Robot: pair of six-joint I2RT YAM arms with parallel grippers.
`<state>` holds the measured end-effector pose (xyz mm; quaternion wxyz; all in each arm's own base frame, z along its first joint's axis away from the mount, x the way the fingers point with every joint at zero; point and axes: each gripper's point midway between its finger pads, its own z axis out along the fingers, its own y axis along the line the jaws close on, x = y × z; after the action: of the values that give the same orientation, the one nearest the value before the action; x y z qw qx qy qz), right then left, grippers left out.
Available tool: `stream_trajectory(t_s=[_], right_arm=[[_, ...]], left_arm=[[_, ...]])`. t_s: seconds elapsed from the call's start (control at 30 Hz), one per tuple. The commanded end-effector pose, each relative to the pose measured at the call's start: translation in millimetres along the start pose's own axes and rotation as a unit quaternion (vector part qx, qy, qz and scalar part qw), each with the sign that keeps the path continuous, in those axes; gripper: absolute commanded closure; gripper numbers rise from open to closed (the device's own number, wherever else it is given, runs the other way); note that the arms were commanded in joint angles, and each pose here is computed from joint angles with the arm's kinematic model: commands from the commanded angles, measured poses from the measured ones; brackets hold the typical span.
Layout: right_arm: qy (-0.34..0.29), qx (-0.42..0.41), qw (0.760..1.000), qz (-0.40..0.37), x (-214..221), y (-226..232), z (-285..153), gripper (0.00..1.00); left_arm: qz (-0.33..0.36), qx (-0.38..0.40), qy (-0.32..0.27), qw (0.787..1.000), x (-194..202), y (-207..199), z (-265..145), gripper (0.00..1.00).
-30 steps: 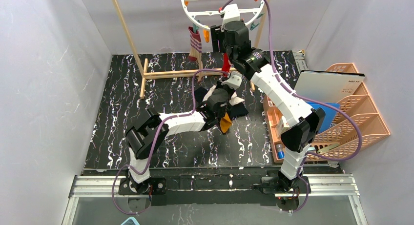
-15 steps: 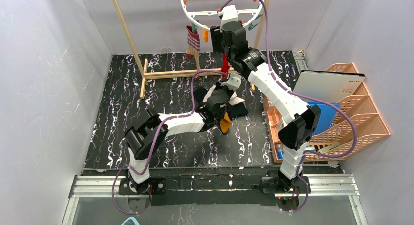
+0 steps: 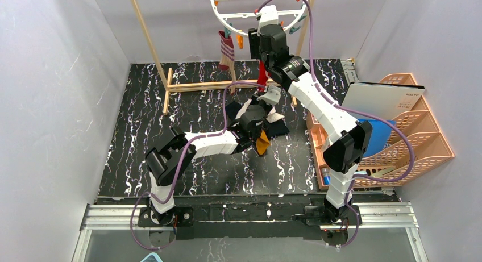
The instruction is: Remove the socks clipped to the hanger
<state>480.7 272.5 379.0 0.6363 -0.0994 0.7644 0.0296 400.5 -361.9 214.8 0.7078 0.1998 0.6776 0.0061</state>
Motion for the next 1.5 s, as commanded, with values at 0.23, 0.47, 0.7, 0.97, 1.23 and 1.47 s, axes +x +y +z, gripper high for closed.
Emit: stream_trajectory(t_s=[0.23, 0.47, 0.7, 0.97, 1.23, 1.47], right_arm=[[-0.033, 0.011, 0.999, -0.002, -18.3, -8.2, 4.2, 0.47], [-0.037, 0.01, 0.999, -0.001, -22.0, -8.5, 2.5, 0.61], [-0.036, 0.011, 0.999, -0.001, -21.5, -8.5, 3.6, 0.85], [-0.034, 0.009, 0.999, -0.002, -19.9, -7.1, 5.3, 0.99], [-0.041, 0.008, 0.999, 0.0, -24.1, -10.2, 1.7, 0.99], [-0.043, 0.008, 0.999, 0.005, -25.1, -18.4, -0.2, 0.99]], left_arm=[[-0.01, -0.007, -0.012, 1.0, -18.3, 10.6, -10.8, 1.0], [-0.008, -0.008, -0.011, 1.0, -17.3, 10.5, -10.8, 1.0], [-0.006, -0.008, -0.011, 1.0, -17.7, 11.3, -11.4, 1.0], [-0.004, -0.009, -0.009, 1.0, -15.2, 12.3, -12.5, 1.0], [-0.021, -0.01, -0.018, 1.0, -18.8, 22.1, -22.4, 0.01], [-0.081, -0.005, -0.046, 0.996, -24.9, 57.8, -41.3, 0.01]])
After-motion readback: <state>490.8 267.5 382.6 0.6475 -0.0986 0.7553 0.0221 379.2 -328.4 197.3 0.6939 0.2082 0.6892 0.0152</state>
